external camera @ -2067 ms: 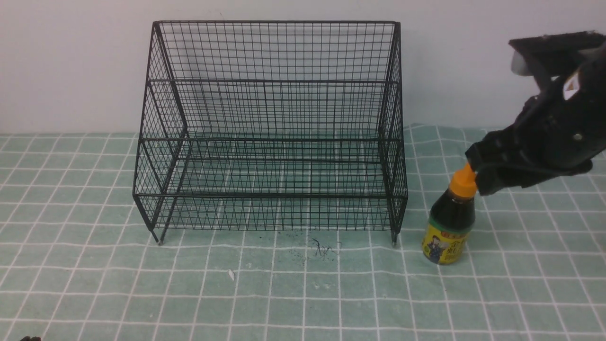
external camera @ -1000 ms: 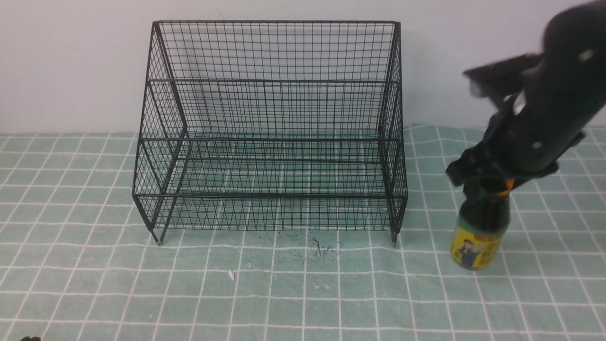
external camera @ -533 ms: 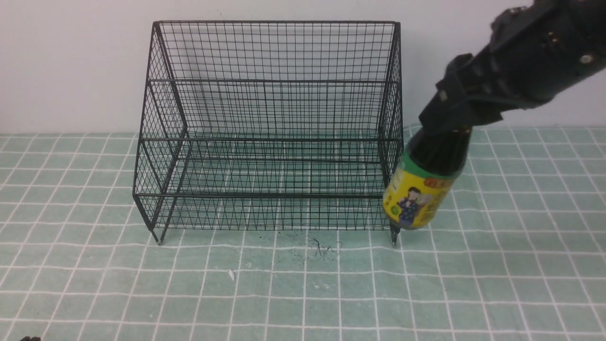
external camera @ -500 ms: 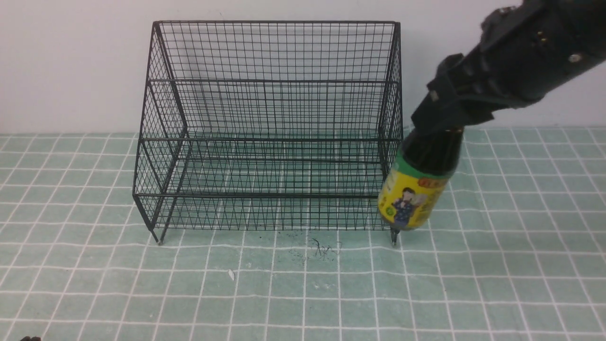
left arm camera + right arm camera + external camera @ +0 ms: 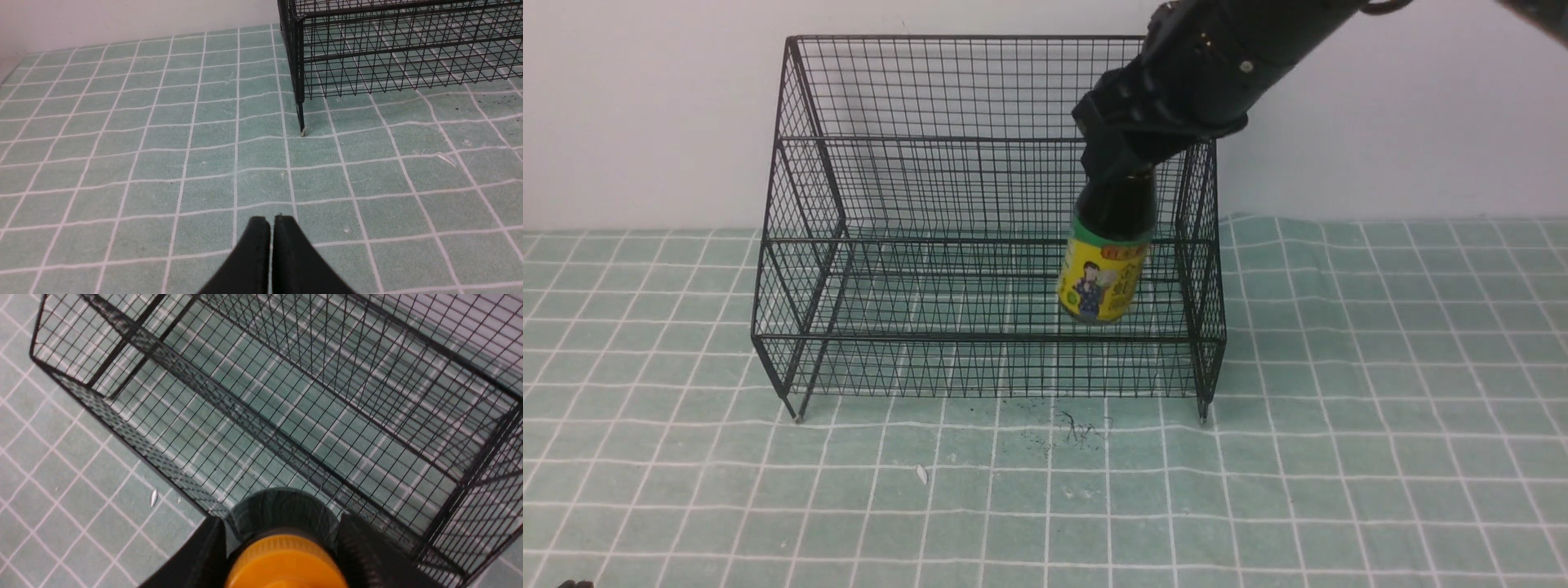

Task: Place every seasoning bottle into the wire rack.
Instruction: Use the right arm to put the condiment bottle back on the shelf

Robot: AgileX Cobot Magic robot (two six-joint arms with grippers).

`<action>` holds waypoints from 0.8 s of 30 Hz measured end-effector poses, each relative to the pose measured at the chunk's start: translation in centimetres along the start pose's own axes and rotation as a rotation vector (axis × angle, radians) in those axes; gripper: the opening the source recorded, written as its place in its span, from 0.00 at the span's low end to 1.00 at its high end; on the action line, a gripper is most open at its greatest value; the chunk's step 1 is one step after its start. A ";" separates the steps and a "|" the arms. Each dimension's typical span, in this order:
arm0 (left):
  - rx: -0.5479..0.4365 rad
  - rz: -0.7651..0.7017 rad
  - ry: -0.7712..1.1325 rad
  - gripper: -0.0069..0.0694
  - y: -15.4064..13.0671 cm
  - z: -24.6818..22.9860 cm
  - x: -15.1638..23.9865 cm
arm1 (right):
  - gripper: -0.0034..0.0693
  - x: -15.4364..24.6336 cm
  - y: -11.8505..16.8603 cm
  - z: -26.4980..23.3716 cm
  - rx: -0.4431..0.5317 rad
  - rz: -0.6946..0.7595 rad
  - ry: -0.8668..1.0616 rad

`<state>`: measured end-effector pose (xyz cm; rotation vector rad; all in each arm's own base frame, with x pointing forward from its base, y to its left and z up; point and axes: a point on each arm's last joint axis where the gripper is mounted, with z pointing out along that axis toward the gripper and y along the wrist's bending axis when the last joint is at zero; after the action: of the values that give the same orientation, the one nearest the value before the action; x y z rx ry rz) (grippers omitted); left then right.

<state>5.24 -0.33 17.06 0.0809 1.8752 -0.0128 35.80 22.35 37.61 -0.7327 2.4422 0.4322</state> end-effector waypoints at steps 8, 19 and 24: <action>0.000 0.000 0.000 0.08 0.0 0.0 0.0 | 0.49 0.1 -1.1 4.5 0.036 -0.004 0.069; 0.000 0.000 0.000 0.08 0.0 0.0 0.0 | 0.49 1.2 -1.9 8.0 0.046 0.002 0.182; 0.000 0.000 0.000 0.08 0.0 0.0 0.0 | 0.56 1.0 -1.9 7.9 0.053 0.020 0.172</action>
<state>5.24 -0.33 17.06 0.0809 1.8752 -0.0128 39.46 23.88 30.43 -0.7509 2.6124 0.3227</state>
